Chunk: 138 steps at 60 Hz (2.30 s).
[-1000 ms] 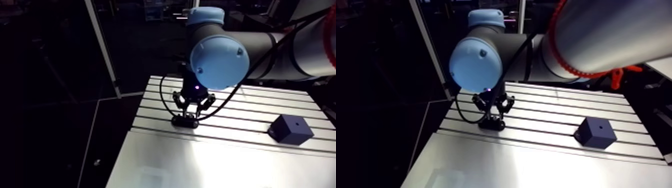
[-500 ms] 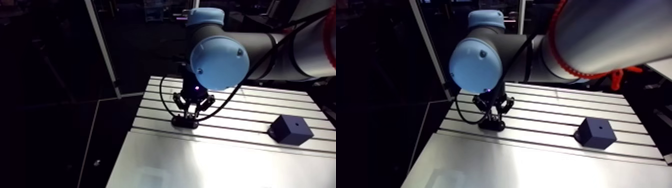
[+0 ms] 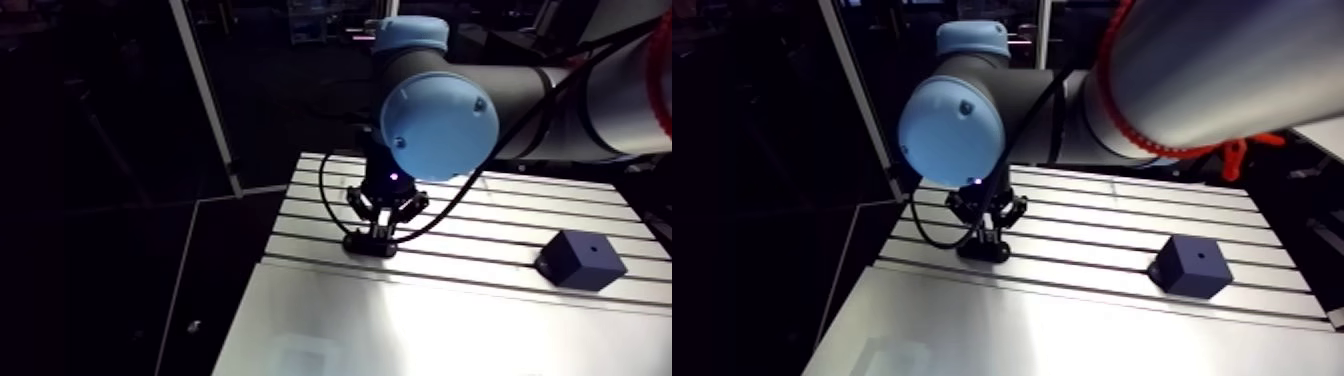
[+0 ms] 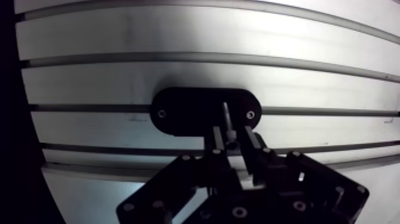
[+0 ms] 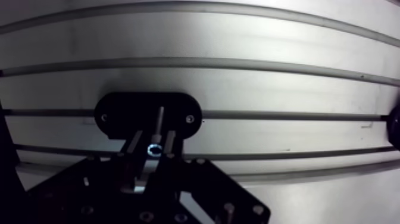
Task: Pick up the M10 bolt and insert it into the hole until fully seated.
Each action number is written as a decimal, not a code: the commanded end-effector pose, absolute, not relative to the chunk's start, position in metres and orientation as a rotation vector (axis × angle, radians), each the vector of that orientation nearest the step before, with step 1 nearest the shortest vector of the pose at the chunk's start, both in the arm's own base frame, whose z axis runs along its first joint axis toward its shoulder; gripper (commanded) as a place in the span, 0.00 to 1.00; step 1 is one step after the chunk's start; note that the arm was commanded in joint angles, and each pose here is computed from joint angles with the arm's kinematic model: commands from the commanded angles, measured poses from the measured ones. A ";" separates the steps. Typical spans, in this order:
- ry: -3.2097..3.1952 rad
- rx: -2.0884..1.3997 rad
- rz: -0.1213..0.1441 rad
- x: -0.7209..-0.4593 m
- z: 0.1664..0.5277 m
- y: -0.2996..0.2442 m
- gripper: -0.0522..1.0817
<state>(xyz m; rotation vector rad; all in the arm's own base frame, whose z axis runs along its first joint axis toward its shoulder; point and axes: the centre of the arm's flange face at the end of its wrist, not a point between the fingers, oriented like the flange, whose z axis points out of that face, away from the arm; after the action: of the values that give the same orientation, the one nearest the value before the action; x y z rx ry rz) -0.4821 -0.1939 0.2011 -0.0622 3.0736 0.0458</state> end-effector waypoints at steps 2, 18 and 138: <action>3.071 -0.064 0.046 -0.483 0.200 -0.194 0.68; 3.069 -0.064 0.044 -0.483 0.199 -0.194 0.73; 2.954 0.027 -0.049 -0.546 0.415 -0.023 1.00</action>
<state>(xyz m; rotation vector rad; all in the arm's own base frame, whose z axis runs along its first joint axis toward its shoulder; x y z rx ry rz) -0.5380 -0.0813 0.4159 -0.0017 3.0281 -0.0132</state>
